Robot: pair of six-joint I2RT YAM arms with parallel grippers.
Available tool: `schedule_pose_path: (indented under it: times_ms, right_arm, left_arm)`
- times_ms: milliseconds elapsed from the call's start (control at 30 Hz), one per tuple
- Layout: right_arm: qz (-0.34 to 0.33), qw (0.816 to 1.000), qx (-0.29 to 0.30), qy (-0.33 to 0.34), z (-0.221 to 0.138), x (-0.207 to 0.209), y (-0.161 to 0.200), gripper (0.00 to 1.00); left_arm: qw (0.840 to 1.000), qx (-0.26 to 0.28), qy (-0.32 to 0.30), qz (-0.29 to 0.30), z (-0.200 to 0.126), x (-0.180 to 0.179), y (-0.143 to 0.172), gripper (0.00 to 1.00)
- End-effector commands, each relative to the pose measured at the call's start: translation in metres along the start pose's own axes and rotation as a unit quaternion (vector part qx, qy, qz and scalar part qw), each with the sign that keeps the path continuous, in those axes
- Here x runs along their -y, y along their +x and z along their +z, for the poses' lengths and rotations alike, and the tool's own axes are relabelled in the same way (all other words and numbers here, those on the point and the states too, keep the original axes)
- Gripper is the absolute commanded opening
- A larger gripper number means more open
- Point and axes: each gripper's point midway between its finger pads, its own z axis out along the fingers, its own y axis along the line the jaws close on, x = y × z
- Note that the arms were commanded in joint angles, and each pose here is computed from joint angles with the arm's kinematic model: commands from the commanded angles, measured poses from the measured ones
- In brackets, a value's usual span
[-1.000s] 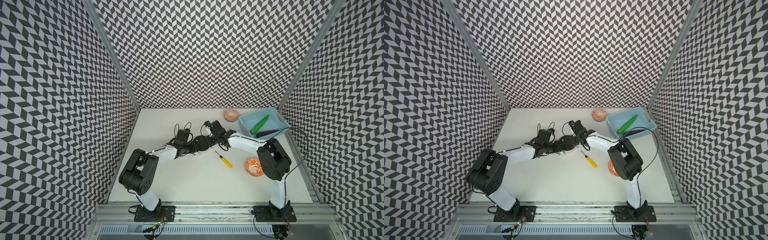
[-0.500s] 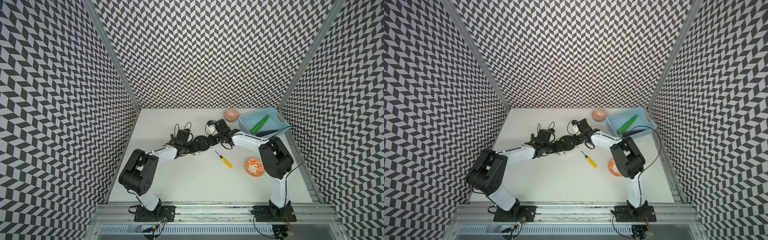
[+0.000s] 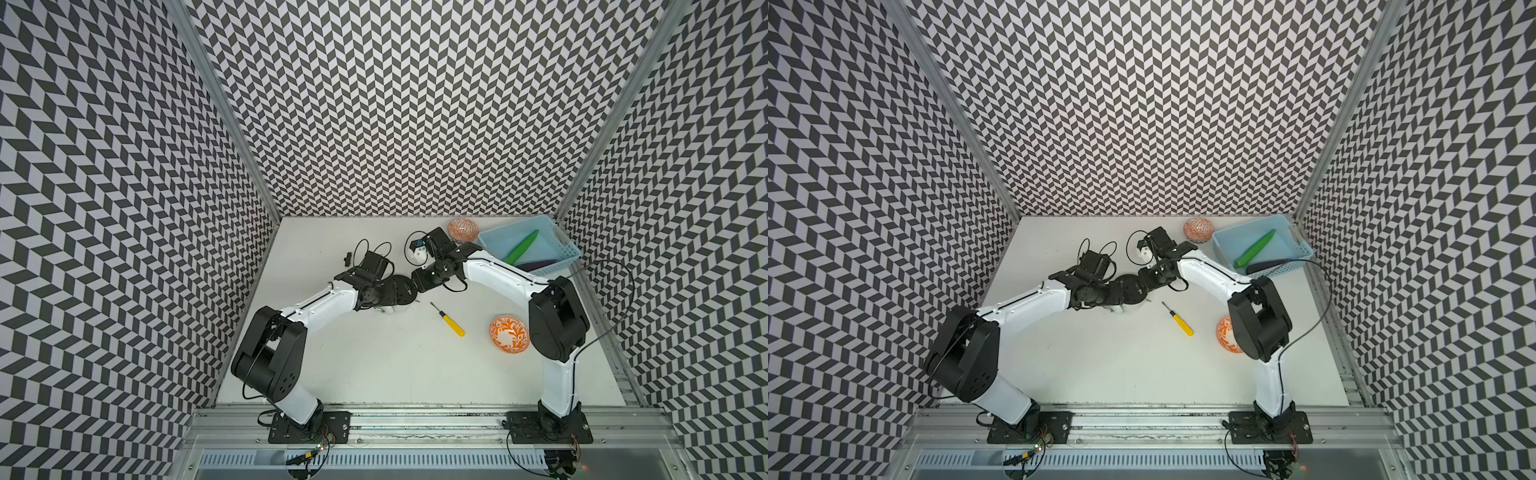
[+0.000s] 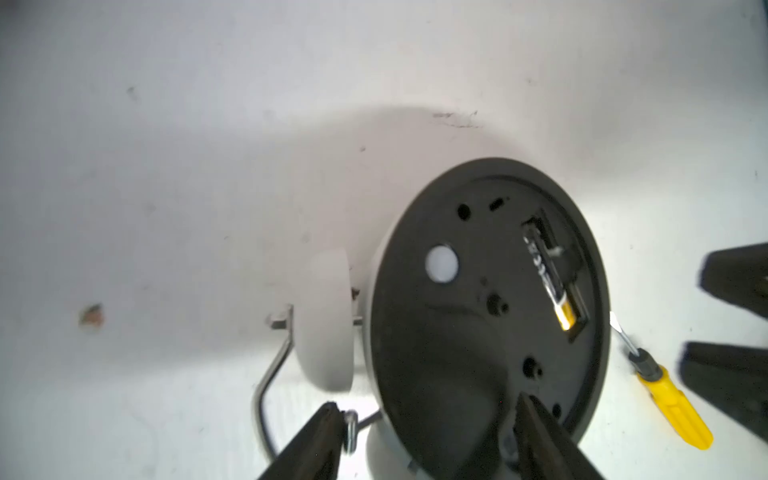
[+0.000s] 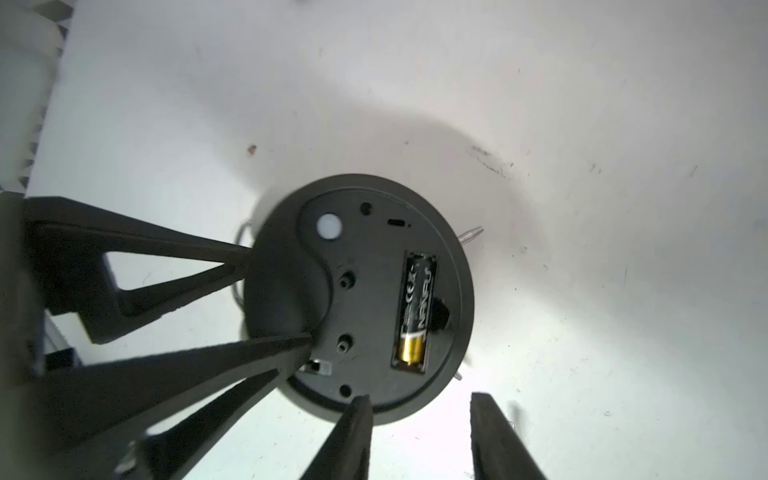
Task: Remove the battery from the alarm
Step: Remove the cover from the alarm, then pick up the screwdriver from the center of the board.
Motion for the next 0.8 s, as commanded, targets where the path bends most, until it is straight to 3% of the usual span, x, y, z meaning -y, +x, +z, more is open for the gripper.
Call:
schedule_pose_path:
  times_ms: [0,133,233,300,400,500,767]
  right_arm:
    - [-0.007,0.999,0.047,-0.011,-0.052,-0.016,-0.021,0.49]
    - [0.012,0.997,0.074,0.012,-0.085,0.002,-0.019,0.52]
    - [0.042,0.995,0.049,0.073,-0.087,0.041,0.021,0.54]
    - [0.045,0.991,0.009,0.122,-0.074,0.065,0.06,0.56]
    - [0.05,0.988,-0.048,0.14,-0.05,0.081,0.109,0.62]
    - [0.055,0.99,-0.048,0.124,-0.035,0.081,0.124,0.68]
    - [0.033,0.988,-0.094,0.12,0.013,0.077,0.156,0.65]
  left_arm:
    - [0.999,0.032,-0.014,-0.004,-0.045,-0.002,-0.015,0.73]
    - [0.998,0.047,0.028,-0.016,-0.072,0.005,-0.022,0.85]
    - [0.997,0.054,0.04,-0.028,-0.083,0.0,-0.018,0.92]
    - [0.996,0.068,0.04,-0.043,-0.09,-0.011,-0.016,0.97]
    - [0.992,0.082,0.063,-0.076,-0.096,-0.027,-0.01,1.0]
    - [0.987,0.09,0.083,-0.106,-0.1,-0.039,-0.006,1.0]
    - [0.981,0.088,0.126,-0.115,-0.099,-0.033,-0.004,0.99]
